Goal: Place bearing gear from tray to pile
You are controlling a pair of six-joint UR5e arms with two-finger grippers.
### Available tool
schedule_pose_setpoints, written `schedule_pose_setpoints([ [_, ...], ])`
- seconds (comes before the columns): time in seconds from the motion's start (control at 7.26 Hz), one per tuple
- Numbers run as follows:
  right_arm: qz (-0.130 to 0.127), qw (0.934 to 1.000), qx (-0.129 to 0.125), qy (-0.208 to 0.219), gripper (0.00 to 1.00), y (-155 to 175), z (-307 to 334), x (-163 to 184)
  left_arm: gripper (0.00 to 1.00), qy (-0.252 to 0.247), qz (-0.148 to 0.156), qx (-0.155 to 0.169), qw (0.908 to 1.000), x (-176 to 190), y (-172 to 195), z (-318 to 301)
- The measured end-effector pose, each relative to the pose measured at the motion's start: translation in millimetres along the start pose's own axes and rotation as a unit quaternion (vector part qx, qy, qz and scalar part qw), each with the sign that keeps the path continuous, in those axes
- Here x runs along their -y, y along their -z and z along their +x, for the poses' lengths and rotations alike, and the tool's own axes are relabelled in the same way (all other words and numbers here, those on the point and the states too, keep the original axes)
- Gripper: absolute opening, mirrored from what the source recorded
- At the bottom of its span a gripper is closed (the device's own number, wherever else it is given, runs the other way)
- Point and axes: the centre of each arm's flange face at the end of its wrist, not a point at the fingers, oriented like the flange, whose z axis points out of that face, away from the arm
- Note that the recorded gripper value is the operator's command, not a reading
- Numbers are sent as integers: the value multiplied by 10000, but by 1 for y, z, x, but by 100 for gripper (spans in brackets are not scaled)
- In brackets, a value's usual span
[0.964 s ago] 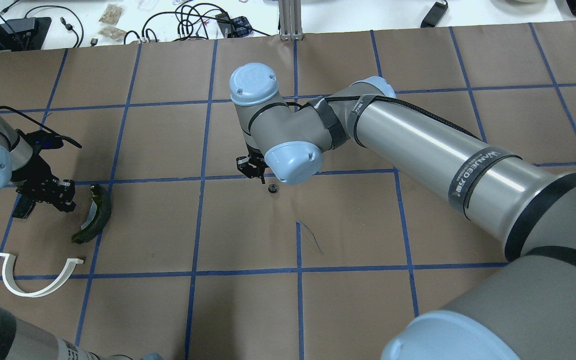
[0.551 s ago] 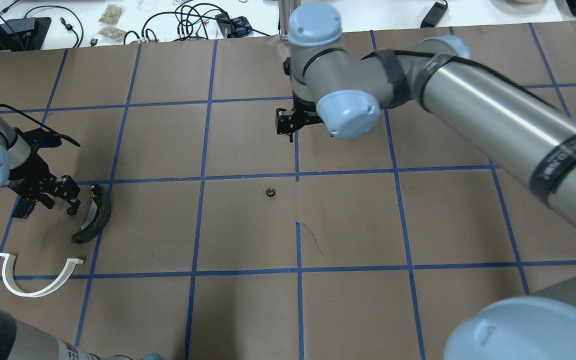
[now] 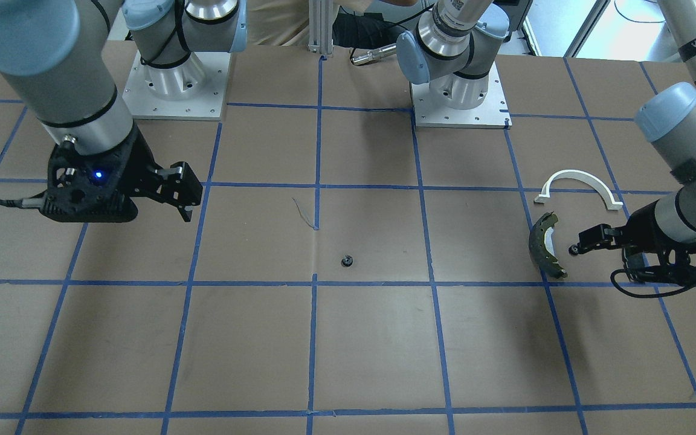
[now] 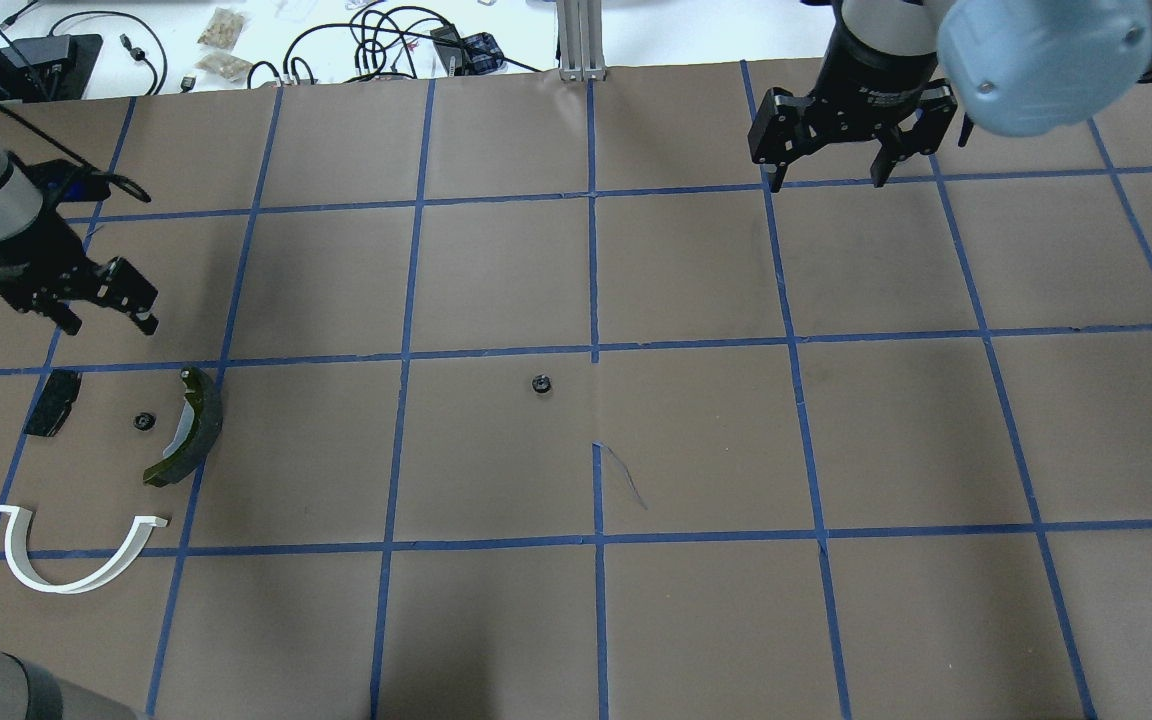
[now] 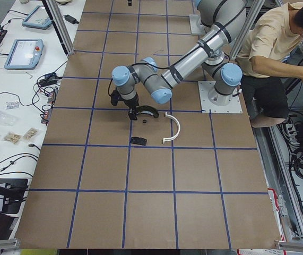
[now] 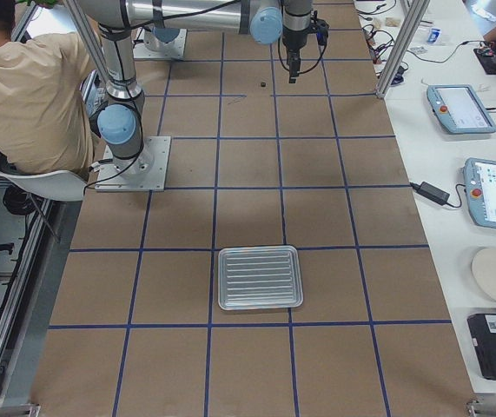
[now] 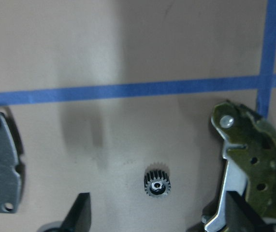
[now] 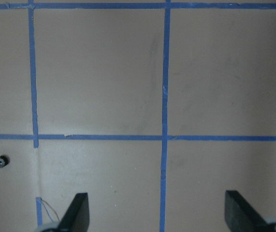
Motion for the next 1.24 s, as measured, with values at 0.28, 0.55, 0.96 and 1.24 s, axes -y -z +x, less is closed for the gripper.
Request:
schedule_pose_setpoints([
  [0.28,64,9999,-28,-151,100,18,1,-16,100,-156,66,-92,9998,24,33,111],
  [0.55,75,9993,-46,-368,100,21,0,-19,100,-314,55,-90,9995,29,24,229],
  [0.96,65,9991,-251,-339,100,20,4,-20,100,-486,253,-276,9981,17,-31,350],
  [1.24,45,9989,-322,-340,100,19,6,-21,100,-544,454,-278,9971,-4,-81,399],
])
